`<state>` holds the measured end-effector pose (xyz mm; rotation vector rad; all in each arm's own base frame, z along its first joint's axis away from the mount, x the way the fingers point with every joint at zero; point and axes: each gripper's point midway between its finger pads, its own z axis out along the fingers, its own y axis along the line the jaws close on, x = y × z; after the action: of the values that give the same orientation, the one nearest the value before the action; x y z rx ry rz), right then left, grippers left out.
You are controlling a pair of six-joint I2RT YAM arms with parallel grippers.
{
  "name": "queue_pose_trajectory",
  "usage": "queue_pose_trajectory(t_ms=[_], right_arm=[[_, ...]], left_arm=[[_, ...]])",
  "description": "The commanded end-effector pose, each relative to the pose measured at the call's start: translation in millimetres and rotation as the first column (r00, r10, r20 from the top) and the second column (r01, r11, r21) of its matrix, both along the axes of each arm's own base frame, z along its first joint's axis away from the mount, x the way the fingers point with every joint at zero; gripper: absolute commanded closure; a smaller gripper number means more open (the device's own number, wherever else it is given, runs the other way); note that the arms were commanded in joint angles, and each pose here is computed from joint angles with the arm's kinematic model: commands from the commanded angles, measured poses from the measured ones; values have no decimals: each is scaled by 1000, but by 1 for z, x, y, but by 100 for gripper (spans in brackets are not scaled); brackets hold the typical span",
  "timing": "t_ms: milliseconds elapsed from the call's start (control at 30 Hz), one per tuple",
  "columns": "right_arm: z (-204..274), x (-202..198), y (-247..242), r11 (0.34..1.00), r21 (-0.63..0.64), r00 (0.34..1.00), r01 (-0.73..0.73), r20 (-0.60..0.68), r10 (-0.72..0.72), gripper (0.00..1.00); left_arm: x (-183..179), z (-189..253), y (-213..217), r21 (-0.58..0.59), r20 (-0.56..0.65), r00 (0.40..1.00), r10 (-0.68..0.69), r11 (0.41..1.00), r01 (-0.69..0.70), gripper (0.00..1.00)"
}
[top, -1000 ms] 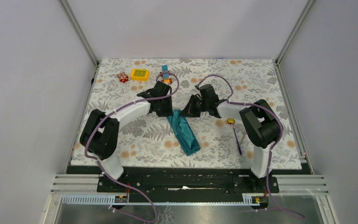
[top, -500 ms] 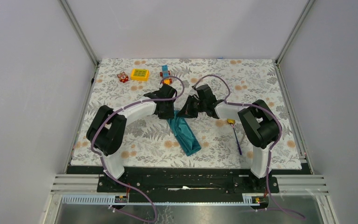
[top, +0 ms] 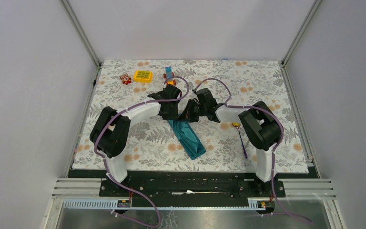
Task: Fold the napkin into a case and place the utensils inside
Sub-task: Stuff the top corner of the smaller-rectangle-folded napkin at the center of the board.
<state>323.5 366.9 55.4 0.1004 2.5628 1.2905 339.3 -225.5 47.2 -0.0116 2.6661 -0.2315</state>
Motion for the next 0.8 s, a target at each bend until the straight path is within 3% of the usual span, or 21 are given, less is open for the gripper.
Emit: queue_pose_trajectory(t_ms=[0,600,767], right_arm=[[10,8,18,999,51,999,16,29,-18,100],[5,5,16,999,38,1000,6,28,-7,100],[5,2,14,999,35,1000,1,30,-2,100]], left_arm=[[12,17,-8,-26,59,998,-10,1000,11,66],[-16,21,11,-26,69,998,-8,1000,10,66],[-23,41,21,-30,121,993,6,1000,-3,66]])
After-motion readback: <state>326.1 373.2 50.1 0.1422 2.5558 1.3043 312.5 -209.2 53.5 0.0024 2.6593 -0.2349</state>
